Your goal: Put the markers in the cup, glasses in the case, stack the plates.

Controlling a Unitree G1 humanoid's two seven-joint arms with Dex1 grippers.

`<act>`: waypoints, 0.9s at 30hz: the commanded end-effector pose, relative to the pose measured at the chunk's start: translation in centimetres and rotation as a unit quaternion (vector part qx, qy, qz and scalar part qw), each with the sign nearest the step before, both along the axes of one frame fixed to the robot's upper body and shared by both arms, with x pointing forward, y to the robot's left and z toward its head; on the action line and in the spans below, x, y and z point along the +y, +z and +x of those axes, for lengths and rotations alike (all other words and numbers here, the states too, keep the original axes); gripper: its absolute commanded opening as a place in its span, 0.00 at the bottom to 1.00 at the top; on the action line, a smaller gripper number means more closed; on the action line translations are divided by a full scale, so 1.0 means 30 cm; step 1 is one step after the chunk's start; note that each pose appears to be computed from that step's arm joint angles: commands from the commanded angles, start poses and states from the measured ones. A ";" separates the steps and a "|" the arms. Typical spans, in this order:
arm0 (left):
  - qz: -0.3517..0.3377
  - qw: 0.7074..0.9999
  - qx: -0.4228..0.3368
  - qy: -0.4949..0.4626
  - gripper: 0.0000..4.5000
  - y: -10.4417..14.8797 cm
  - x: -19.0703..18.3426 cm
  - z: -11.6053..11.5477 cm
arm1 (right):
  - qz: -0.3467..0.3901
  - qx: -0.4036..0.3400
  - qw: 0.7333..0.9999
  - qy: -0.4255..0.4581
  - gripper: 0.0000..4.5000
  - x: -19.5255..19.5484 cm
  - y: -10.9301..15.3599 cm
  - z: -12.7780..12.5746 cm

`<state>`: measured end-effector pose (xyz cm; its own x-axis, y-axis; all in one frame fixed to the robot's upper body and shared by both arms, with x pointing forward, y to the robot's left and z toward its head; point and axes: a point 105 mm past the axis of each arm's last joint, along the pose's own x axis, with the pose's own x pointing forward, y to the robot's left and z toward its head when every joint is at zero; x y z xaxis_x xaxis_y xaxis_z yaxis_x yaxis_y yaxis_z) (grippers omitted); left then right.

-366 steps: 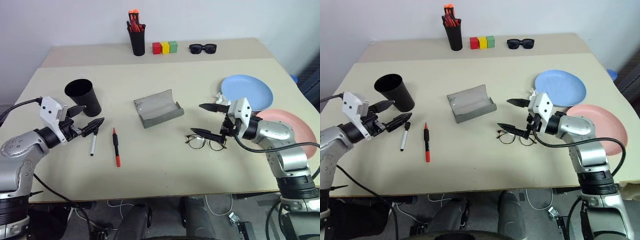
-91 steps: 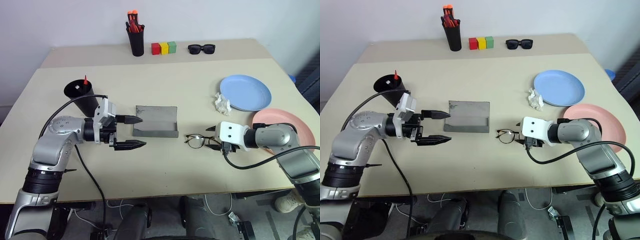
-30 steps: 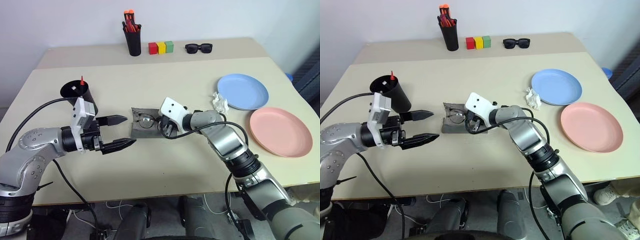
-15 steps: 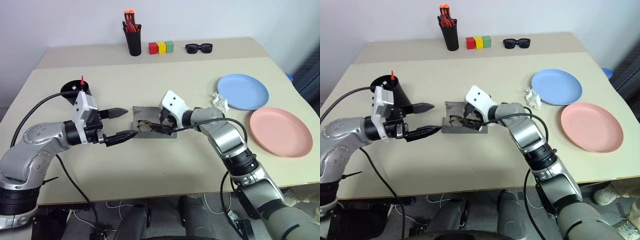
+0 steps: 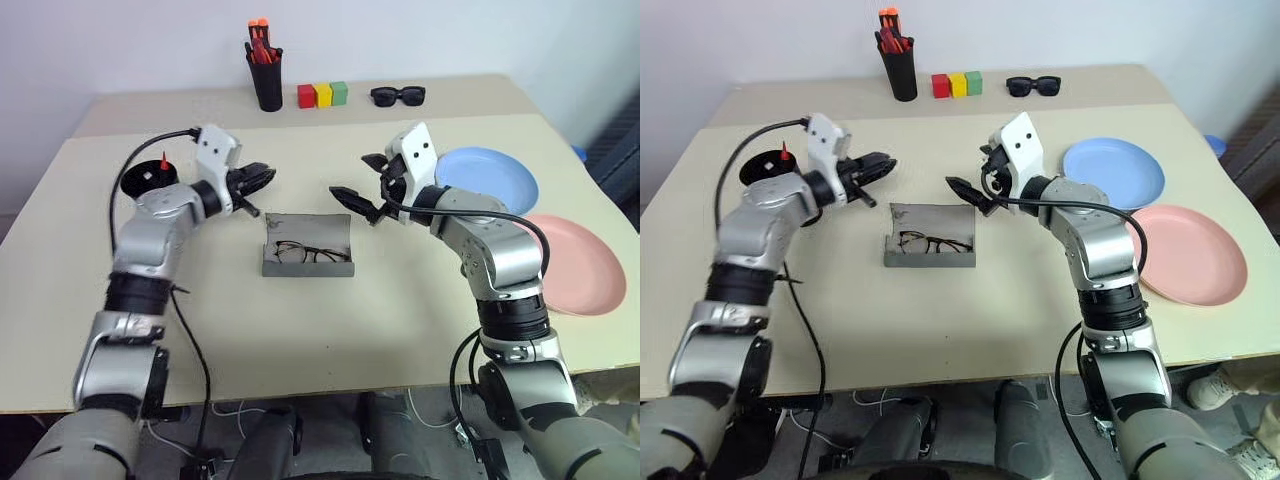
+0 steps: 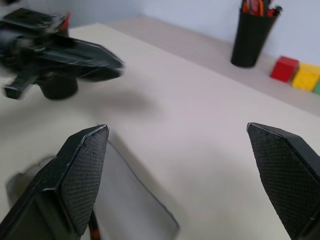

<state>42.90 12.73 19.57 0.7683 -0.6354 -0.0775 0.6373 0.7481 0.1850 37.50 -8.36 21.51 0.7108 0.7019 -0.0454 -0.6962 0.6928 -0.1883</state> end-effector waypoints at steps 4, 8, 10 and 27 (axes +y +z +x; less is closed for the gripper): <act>0.083 0.995 0.055 -0.008 0.01 -0.081 -0.038 0.065 | 0.011 -0.039 0.999 -0.009 1.00 -0.008 0.061 -0.015; 0.079 0.992 0.092 -0.014 0.01 -0.082 -0.054 0.080 | 0.014 -0.036 0.999 -0.011 1.00 -0.008 0.056 -0.022; 0.092 0.988 0.122 -0.038 0.01 -0.102 -0.060 0.066 | 0.015 -0.037 0.999 -0.014 1.00 -0.009 0.054 -0.023; 0.140 0.946 0.219 -0.192 0.01 -0.122 -0.041 -0.128 | 0.008 -0.040 0.999 -0.028 1.00 -0.017 0.049 -0.008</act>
